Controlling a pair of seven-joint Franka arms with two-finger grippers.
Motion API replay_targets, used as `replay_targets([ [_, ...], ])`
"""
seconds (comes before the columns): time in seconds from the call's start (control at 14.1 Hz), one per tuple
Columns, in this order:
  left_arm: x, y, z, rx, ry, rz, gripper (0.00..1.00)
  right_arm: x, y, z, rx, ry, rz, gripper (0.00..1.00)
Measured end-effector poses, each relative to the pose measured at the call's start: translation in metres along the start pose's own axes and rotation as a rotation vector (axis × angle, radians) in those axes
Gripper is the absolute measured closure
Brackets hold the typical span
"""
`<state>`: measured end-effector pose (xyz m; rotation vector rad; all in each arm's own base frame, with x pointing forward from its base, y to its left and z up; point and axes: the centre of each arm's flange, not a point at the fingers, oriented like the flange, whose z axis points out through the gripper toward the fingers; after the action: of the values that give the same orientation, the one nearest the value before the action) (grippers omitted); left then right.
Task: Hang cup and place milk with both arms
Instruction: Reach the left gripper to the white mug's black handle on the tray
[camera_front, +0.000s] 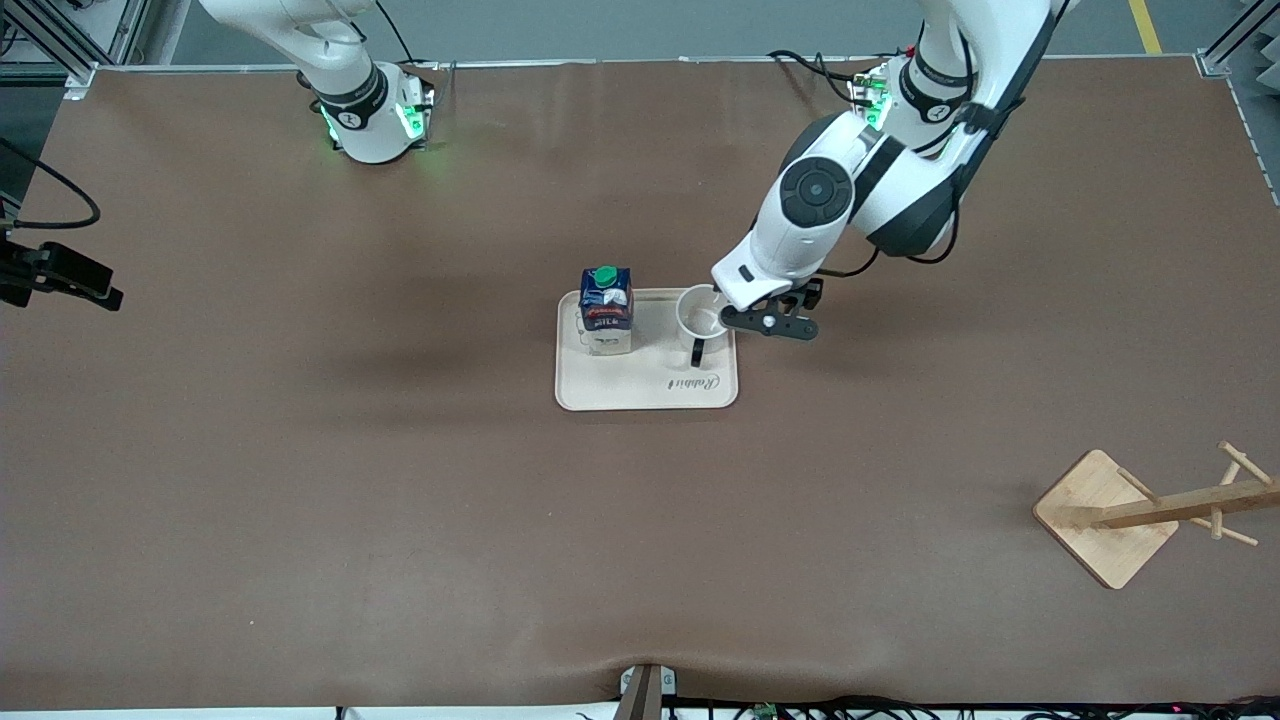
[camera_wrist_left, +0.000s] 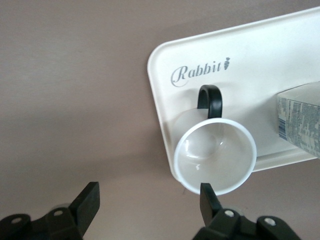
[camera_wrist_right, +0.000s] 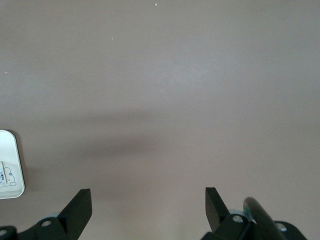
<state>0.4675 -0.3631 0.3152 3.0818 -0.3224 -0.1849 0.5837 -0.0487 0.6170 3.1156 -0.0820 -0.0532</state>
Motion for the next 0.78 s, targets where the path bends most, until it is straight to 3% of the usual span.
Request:
replay_targets([
  [0.36,0.004,0.015,0.062,0.028,0.005,-0.025,0.16,0.022,-0.004,0.054,-0.014,-0.103,0.002,0.00],
  [0.57,0.003,0.023,0.094,0.009,-0.017,-0.024,0.28,0.021,-0.002,0.058,-0.014,-0.126,0.006,0.00],
  [0.78,0.005,0.024,0.106,-0.005,-0.022,-0.025,0.59,0.018,-0.002,0.063,-0.012,-0.161,0.006,0.00],
])
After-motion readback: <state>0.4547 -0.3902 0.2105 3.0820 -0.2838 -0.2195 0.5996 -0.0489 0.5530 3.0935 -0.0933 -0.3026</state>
